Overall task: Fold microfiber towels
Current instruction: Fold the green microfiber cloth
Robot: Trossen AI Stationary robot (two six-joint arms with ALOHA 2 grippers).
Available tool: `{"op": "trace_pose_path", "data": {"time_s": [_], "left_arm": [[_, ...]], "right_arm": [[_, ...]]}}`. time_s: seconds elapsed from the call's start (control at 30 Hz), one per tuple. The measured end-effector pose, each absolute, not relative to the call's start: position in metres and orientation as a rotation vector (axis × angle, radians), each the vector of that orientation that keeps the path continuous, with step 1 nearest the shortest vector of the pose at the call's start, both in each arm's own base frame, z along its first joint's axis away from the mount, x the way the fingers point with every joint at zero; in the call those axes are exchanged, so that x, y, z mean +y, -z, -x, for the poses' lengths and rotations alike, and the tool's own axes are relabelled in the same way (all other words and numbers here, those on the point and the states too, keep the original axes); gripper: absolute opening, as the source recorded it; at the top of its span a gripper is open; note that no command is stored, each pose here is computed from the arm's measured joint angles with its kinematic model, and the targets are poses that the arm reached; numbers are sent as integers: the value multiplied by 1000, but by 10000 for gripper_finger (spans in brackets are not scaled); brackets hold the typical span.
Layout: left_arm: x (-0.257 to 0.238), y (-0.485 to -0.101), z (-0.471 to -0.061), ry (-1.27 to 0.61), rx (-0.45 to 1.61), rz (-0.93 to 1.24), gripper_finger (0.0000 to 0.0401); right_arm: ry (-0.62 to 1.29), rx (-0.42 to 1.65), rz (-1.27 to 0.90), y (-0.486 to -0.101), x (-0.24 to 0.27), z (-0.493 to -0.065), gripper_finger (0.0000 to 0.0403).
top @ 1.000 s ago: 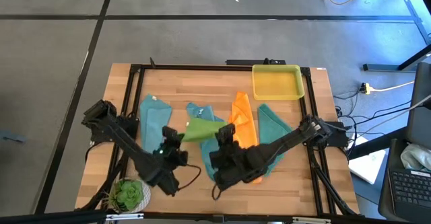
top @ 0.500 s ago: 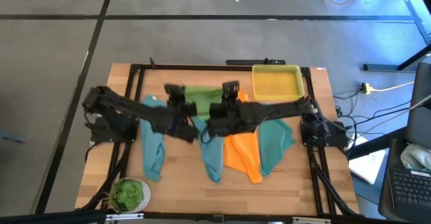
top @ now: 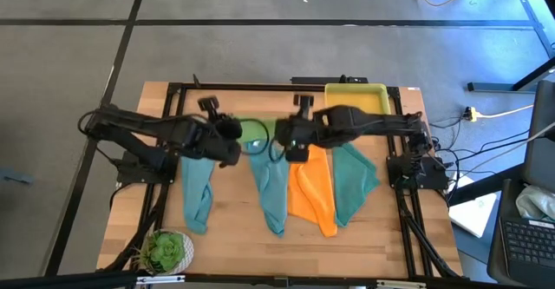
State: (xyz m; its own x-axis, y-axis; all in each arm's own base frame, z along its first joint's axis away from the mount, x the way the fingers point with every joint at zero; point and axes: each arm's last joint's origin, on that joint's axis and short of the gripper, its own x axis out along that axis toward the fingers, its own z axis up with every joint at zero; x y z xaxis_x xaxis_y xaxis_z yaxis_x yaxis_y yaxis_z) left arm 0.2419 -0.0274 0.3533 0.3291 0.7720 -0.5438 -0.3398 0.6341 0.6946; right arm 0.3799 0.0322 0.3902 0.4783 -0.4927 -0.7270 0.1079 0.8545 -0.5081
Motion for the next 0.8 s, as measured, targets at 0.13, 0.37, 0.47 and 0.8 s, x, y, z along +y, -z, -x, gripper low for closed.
{"op": "trace_pose_path", "data": {"time_s": [0.13,0.37,0.47,0.8], "left_arm": [[-57,-324,-248,-616,999,-404,0],[-119,-271,-243,-425,971,-191,0],[-145,-259,-238,-363,945,-150,0],[-196,-240,-236,-190,895,-84,0]], "right_arm": [[257,1133,371,-353,66,-378,2],[116,1159,247,-313,125,-371,2],[47,1133,208,-298,152,-367,4],[-139,1093,98,-280,190,-361,6]]}}
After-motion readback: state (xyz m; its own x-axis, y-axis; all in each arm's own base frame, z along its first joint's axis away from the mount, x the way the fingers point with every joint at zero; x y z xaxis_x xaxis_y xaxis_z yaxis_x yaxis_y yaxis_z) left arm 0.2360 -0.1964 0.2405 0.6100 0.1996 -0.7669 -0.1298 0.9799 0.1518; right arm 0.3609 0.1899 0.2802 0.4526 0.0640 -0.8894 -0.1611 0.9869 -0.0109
